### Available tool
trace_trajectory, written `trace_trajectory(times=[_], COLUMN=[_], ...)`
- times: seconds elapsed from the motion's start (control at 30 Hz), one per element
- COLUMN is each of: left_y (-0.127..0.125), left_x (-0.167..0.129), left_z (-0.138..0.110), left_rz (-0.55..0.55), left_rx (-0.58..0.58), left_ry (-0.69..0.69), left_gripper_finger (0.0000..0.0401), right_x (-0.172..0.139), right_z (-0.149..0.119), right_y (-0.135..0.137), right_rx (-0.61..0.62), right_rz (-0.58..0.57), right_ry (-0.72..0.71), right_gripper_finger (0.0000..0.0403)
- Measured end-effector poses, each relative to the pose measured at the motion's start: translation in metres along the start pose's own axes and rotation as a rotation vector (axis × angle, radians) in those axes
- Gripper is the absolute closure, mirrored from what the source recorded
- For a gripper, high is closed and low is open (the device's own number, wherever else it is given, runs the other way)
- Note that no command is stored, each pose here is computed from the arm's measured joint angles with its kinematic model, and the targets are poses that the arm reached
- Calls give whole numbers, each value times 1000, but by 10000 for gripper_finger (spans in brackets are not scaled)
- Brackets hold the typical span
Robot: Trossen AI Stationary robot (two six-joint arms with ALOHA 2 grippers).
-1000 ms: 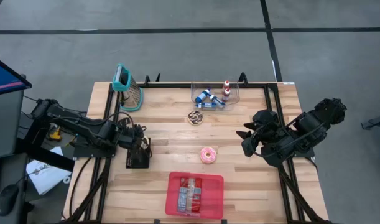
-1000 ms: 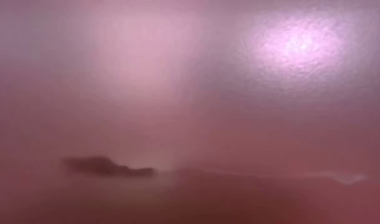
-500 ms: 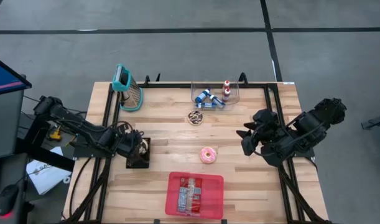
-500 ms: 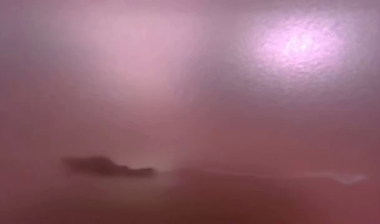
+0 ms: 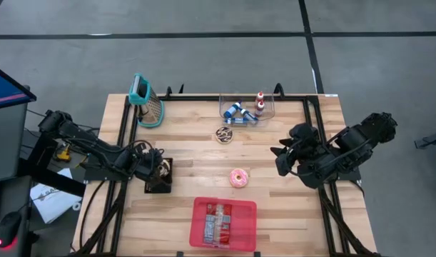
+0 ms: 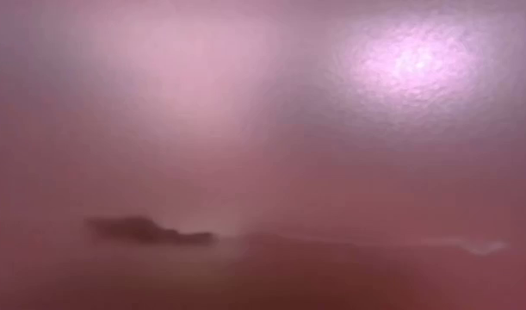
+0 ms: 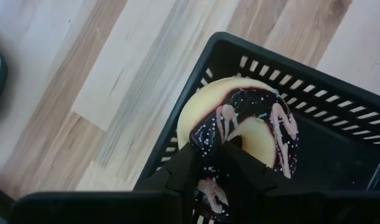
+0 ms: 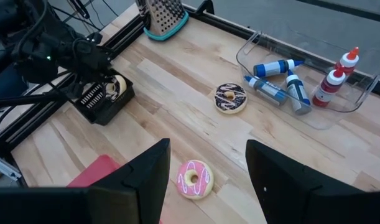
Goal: Pick & Place Food Item
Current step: Put the bottom black donut into the black bin, then put the black donut into the black bin
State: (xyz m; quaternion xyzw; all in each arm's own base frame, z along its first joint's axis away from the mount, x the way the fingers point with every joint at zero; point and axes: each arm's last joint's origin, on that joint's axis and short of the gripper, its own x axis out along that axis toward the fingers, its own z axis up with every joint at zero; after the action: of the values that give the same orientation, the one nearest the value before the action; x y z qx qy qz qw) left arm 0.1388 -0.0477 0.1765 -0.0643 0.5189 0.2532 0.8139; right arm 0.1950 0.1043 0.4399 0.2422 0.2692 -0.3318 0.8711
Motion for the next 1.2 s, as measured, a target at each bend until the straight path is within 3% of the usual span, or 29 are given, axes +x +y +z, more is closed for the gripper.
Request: trace_trajectory(times=[0.57,1.2], left_y=[1,16], left_x=[-2,-19], left_z=[0,0], left_rz=[-9,-90], left_rx=[-17,-126], left_ry=[-11,-102], left_gripper_finger=[269,266], right_x=[0,0], right_z=[0,0], right_y=[0,0], right_rx=[3,0], right_rz=[1,0], right_ry=[0,0], right_gripper_finger=[201,201])
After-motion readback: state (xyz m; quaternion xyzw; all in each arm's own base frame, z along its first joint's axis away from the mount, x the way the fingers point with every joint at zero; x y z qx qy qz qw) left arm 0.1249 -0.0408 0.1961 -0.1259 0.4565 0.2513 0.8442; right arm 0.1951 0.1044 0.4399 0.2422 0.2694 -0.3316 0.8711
